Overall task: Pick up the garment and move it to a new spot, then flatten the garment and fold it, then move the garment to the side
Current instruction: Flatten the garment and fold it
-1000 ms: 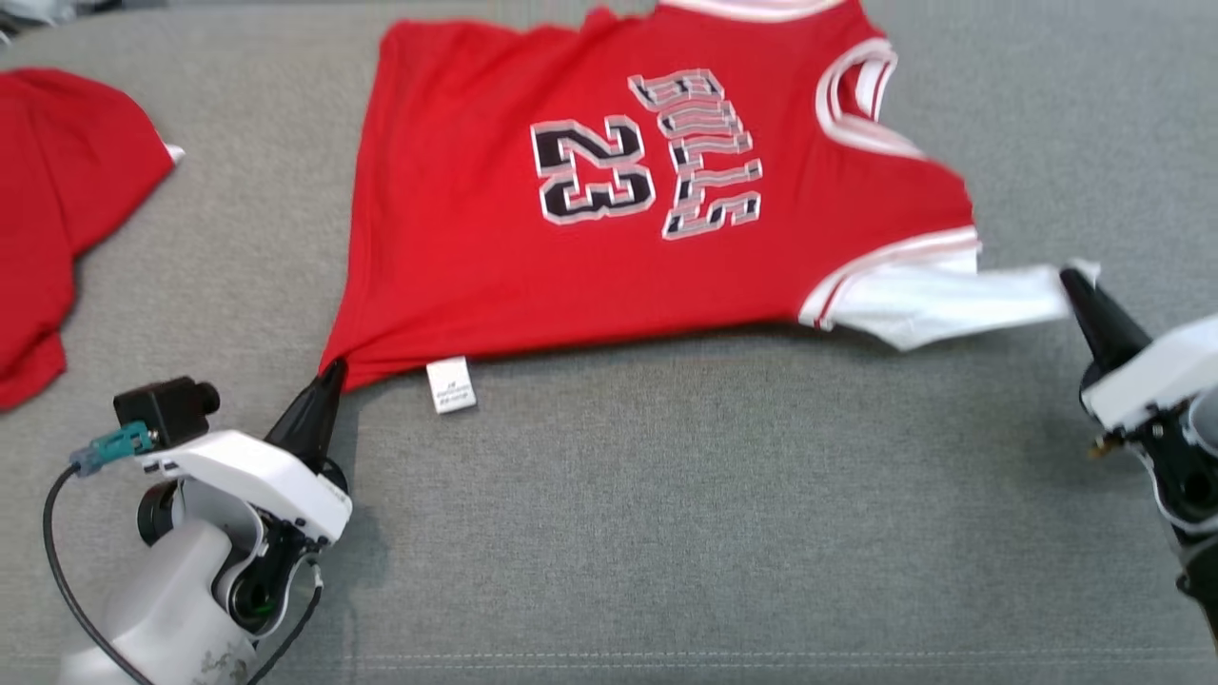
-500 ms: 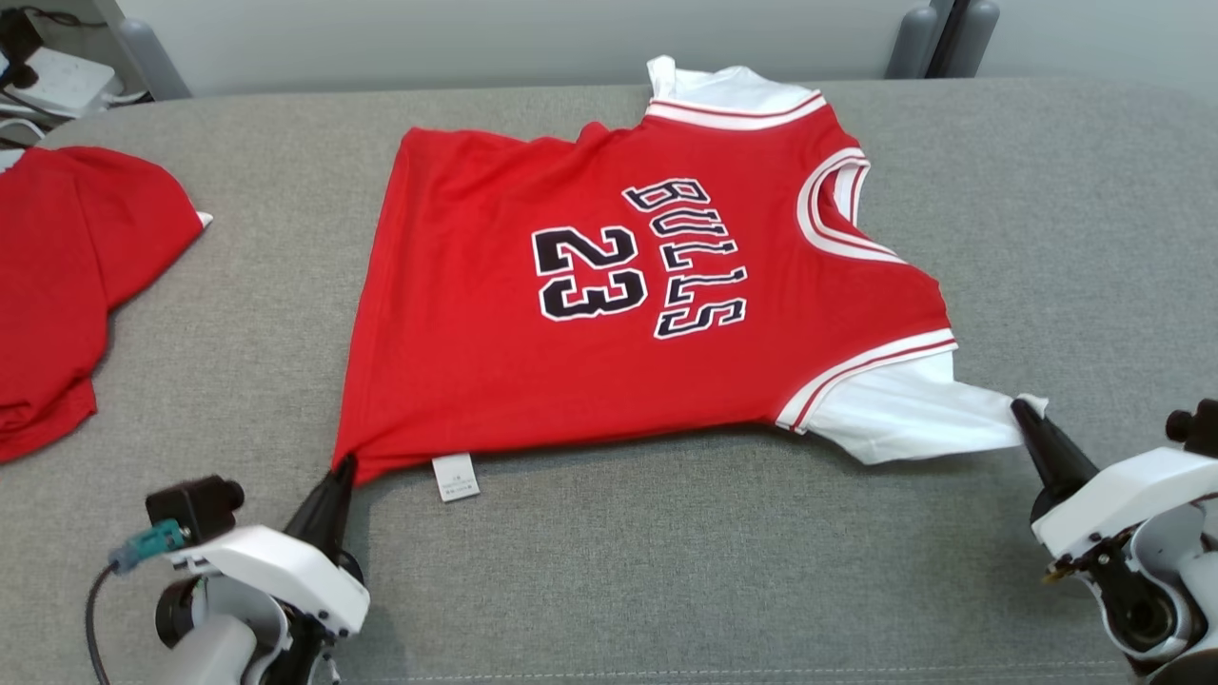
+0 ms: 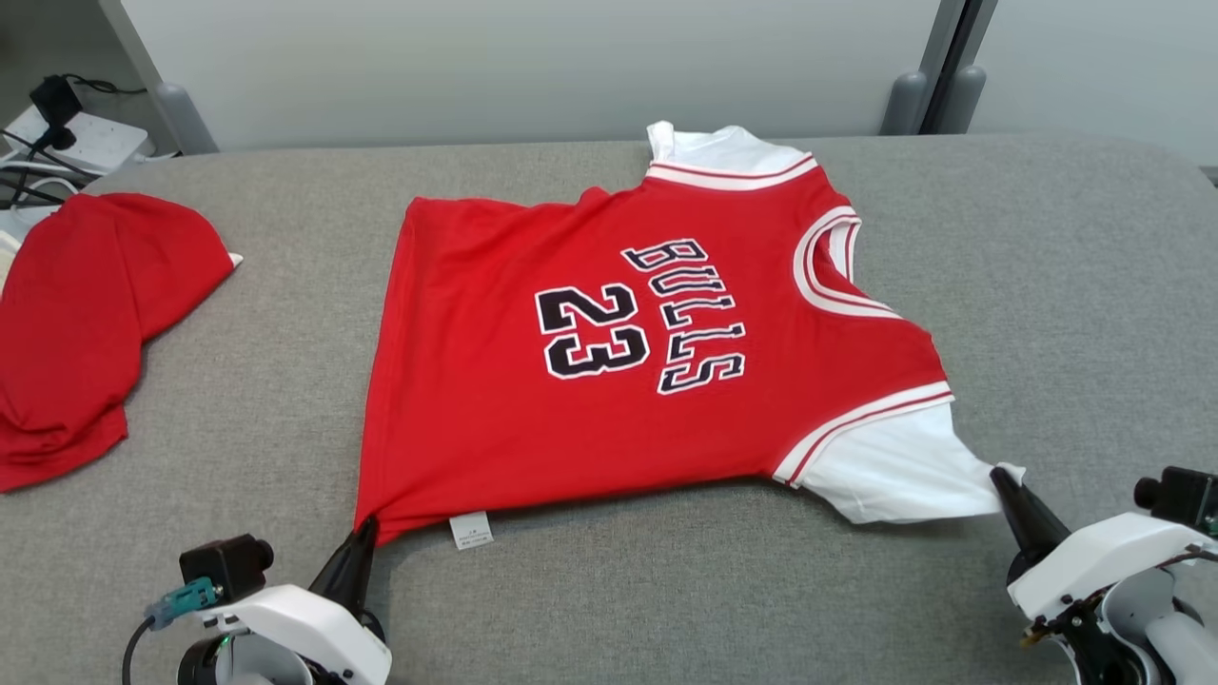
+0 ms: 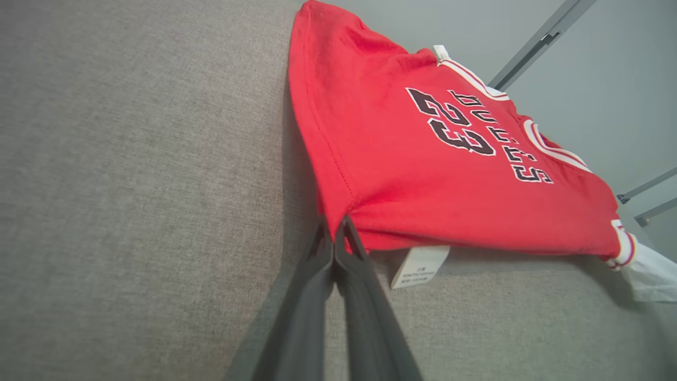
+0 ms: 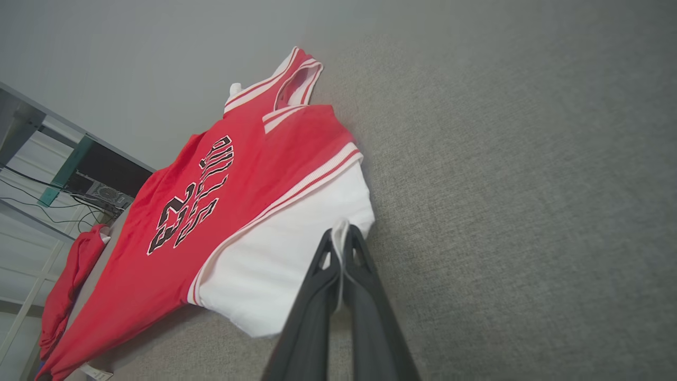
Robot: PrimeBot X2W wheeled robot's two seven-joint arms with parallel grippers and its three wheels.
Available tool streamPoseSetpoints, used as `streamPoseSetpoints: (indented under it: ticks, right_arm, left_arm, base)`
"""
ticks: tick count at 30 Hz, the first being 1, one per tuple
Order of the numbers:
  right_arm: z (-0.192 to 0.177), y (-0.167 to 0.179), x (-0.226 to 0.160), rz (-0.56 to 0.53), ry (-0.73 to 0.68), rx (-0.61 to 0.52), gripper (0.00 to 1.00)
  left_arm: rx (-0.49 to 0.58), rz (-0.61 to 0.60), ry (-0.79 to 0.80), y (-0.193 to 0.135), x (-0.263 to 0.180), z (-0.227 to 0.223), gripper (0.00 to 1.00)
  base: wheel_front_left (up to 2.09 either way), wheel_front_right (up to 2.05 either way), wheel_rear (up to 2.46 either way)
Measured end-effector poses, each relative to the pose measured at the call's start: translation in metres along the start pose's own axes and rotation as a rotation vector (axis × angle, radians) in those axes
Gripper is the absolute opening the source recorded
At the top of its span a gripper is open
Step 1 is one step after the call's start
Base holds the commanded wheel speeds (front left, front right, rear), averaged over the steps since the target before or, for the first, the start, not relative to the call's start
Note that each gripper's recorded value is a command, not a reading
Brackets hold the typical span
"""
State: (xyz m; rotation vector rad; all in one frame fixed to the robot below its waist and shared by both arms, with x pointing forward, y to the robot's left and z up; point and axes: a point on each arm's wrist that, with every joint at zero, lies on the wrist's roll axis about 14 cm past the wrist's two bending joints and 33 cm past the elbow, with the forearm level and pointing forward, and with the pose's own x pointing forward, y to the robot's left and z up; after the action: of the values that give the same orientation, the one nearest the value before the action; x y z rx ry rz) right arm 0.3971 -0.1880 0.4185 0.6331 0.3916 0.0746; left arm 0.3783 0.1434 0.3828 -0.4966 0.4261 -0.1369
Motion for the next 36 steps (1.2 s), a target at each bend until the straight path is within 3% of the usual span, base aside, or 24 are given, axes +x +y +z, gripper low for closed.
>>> streamPoseSetpoints:
  ticks: [21, 23, 24, 25, 26, 31, 36]
  right_arm:
    - [-0.018, 0.004, 0.009, 0.014, 0.016, -0.041, 0.0]
    - [-0.017, 0.005, 0.012, 0.016, 0.012, -0.046, 0.0]
    - [-0.017, 0.004, 0.013, 0.015, 0.01, -0.047, 0.3]
    - [-0.017, 0.003, 0.014, 0.011, 0.012, -0.047, 0.84]
    - [-0.018, 0.002, 0.015, 0.009, 0.016, -0.049, 1.0]
    - [-0.02, -0.003, 0.015, -0.007, 0.012, -0.06, 1.0]
    - [0.003, -0.019, 0.013, -0.053, -0.063, -0.105, 1.0]
  left_arm:
    - [0.02, 0.011, 0.071, 0.001, -0.003, -0.029, 0.0]
    - [0.017, 0.009, 0.081, 0.001, -0.002, -0.033, 0.41]
    - [0.016, 0.011, 0.084, 0.001, -0.001, -0.034, 0.86]
    - [0.017, 0.013, 0.086, 0.002, -0.001, -0.034, 1.0]
    - [0.021, 0.012, 0.086, 0.002, 0.0, -0.034, 1.0]
    - [0.057, 0.016, 0.075, 0.005, 0.002, -0.028, 1.0]
    - [0.113, 0.051, 0.018, 0.019, 0.001, -0.007, 1.0]
  base:
    - [0.0, 0.0, 0.0]
    - [0.0, 0.0, 0.0]
    - [0.0, 0.0, 0.0]
    - [0.0, 0.0, 0.0]
    - [0.0, 0.0, 0.0]
    - [0.0, 0.0, 0.0]
    - [0.0, 0.0, 0.0]
